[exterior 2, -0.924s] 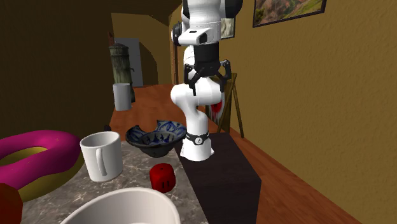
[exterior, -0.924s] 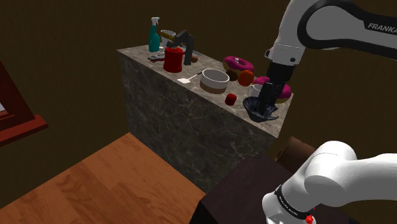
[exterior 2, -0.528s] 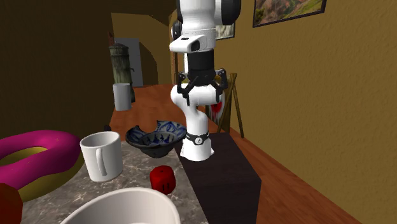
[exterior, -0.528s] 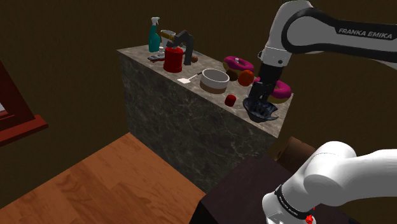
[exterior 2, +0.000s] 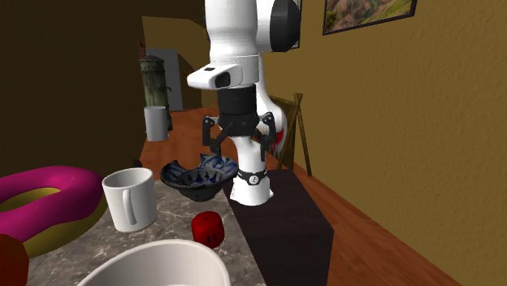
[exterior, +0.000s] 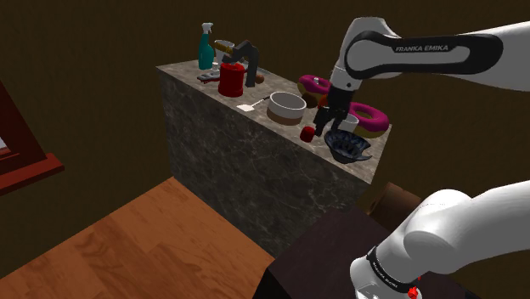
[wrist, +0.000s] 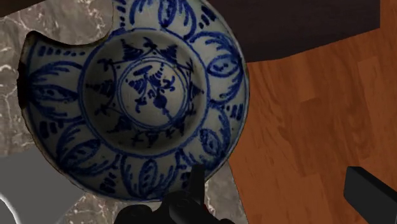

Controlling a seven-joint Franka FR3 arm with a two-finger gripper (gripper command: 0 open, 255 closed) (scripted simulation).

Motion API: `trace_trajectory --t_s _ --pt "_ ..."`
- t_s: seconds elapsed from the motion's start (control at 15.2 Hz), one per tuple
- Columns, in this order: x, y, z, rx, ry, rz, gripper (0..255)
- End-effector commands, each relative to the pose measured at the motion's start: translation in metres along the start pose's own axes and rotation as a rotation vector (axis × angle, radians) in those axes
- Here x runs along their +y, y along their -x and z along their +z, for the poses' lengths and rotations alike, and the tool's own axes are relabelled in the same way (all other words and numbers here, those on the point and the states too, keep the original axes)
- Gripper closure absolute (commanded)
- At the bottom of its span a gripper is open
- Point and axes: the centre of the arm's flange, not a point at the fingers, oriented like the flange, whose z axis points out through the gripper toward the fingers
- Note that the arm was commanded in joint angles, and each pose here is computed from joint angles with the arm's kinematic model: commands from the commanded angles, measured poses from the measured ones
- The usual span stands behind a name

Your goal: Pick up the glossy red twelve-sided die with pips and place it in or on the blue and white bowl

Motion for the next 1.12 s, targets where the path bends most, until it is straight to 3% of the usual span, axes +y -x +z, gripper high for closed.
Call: trace_trajectory --t_s 0.0,0.53,1.06 --pt "0.011 -0.019 0.009 0.019 0.008 0.017 0" --pt "0.058 -0.091 0.033 0.086 0.036 0.079 0" --pt "0.060 -0.095 0.072 0.086 0.036 0.079 0"
